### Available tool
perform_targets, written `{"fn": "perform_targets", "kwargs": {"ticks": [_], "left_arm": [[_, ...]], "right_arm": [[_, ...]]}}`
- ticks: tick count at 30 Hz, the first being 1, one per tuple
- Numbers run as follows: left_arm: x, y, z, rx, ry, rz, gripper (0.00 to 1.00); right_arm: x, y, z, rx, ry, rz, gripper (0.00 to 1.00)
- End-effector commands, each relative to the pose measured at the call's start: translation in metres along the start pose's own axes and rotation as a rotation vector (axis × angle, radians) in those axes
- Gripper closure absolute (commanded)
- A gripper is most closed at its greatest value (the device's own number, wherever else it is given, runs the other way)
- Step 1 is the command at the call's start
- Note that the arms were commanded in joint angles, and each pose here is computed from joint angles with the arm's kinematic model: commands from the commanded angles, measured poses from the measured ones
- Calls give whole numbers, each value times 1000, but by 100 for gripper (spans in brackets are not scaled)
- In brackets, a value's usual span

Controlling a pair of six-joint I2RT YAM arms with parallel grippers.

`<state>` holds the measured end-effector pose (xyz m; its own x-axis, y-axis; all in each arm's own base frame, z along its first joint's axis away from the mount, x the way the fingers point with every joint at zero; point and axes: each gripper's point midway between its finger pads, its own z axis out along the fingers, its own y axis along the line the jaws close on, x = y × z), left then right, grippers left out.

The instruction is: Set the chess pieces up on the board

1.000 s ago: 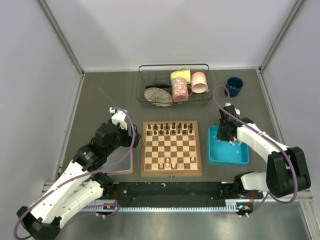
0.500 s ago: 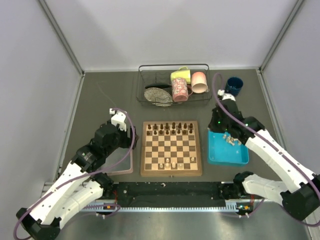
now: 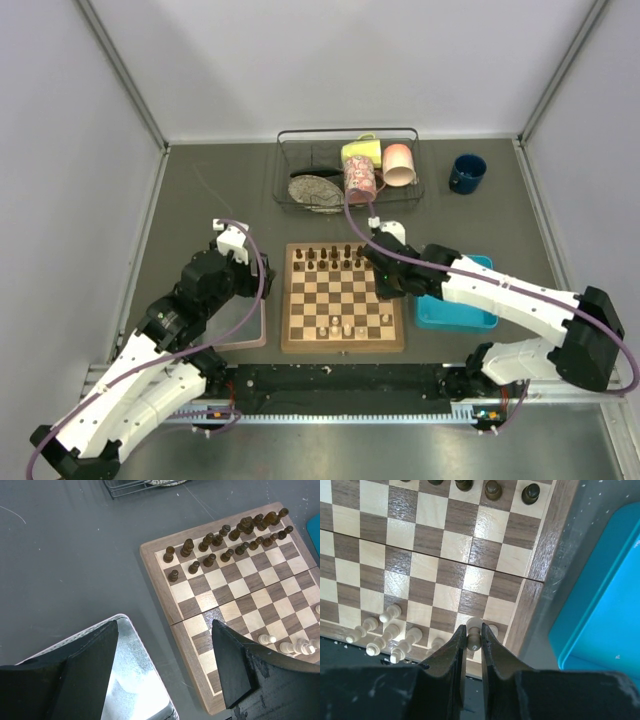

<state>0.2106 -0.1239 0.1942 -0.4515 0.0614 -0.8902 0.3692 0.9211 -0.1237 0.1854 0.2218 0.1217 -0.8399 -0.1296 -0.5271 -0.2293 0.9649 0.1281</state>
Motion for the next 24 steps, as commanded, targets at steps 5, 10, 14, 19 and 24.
{"fn": "perform_targets", "kwargs": {"ticks": [5, 10, 14, 19, 24], "left_arm": [[-10, -4, 2, 21, -44, 5, 20], [-11, -5, 2, 21, -47, 3, 20], [-11, -5, 1, 22, -50, 4, 20], [-11, -5, 2, 25, -51, 4, 20], [-13, -2, 1, 11, -60, 9, 20]], "right_arm": [[10, 11, 9, 40, -4, 43, 100], [22, 10, 19, 63, 24, 54, 100], [28, 12, 23, 55, 40, 64, 100], [35, 15, 27, 50, 50, 62, 100], [38, 20, 30, 47, 54, 53, 100]]}}
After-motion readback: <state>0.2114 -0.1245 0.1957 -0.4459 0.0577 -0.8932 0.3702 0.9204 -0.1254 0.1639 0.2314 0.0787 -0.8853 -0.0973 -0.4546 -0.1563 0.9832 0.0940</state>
